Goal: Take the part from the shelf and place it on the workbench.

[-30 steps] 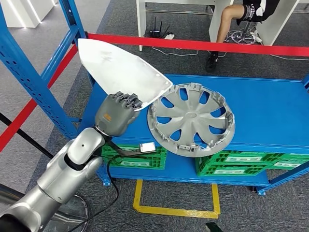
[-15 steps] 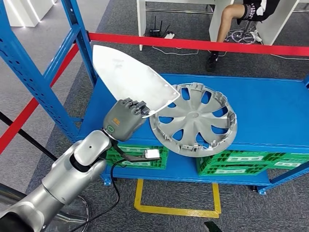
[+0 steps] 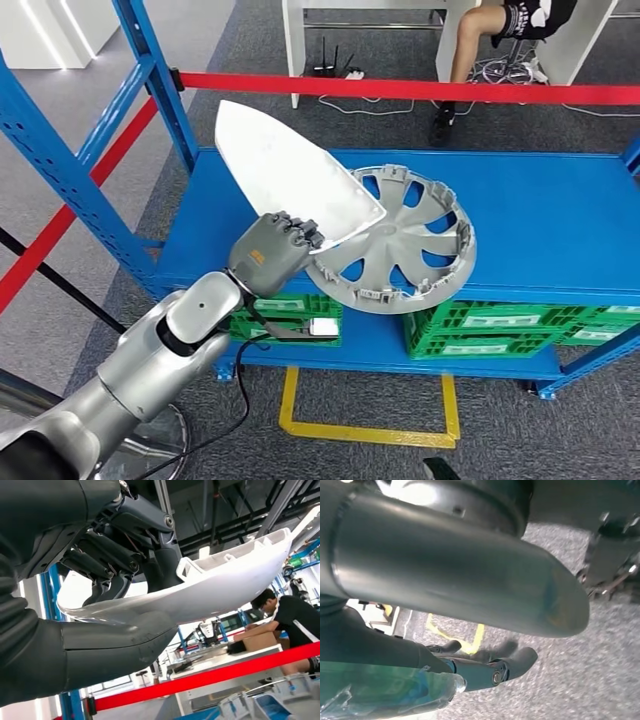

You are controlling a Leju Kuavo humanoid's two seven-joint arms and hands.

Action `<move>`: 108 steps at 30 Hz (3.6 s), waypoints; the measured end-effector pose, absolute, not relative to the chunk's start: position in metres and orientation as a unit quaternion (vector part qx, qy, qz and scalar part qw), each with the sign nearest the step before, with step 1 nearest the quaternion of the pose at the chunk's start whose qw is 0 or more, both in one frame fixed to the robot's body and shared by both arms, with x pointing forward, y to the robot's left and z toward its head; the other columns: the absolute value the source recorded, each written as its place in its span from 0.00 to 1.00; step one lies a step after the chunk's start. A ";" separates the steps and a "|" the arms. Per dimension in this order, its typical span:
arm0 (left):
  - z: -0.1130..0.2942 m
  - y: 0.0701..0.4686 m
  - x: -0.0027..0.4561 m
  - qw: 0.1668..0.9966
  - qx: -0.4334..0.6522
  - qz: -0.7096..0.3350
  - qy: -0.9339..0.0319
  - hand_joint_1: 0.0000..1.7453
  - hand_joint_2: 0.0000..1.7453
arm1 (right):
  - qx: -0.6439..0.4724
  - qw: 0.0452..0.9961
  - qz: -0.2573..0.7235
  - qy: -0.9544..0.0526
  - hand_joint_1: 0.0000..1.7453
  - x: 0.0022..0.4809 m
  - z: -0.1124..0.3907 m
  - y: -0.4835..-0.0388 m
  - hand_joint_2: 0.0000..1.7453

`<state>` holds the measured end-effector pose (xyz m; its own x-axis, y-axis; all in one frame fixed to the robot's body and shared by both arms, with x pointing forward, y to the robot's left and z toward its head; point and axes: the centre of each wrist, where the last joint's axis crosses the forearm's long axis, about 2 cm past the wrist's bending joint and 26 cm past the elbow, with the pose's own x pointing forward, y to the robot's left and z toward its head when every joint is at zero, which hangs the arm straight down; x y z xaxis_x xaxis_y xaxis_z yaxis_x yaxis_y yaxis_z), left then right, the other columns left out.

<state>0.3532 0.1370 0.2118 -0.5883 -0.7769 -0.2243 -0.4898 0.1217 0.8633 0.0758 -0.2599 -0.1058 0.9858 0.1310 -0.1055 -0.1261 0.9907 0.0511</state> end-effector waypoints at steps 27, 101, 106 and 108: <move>0.208 0.136 0.358 0.167 0.429 -0.519 -0.720 1.00 1.00 | 0.020 0.997 0.045 0.054 0.00 0.078 -0.106 -0.261 0.00; 0.178 0.227 0.371 0.312 0.456 -0.474 -0.686 1.00 1.00 | -0.023 0.993 0.101 0.048 0.00 0.092 -0.101 -0.243 0.00; 0.181 0.228 0.372 0.310 0.461 -0.471 -0.686 1.00 1.00 | -0.044 0.989 0.133 0.042 0.00 0.094 -0.101 -0.241 0.00; 0.181 0.229 0.372 0.311 0.462 -0.470 -0.685 1.00 1.00 | -0.045 0.989 0.138 0.041 0.00 0.095 -0.100 -0.241 0.00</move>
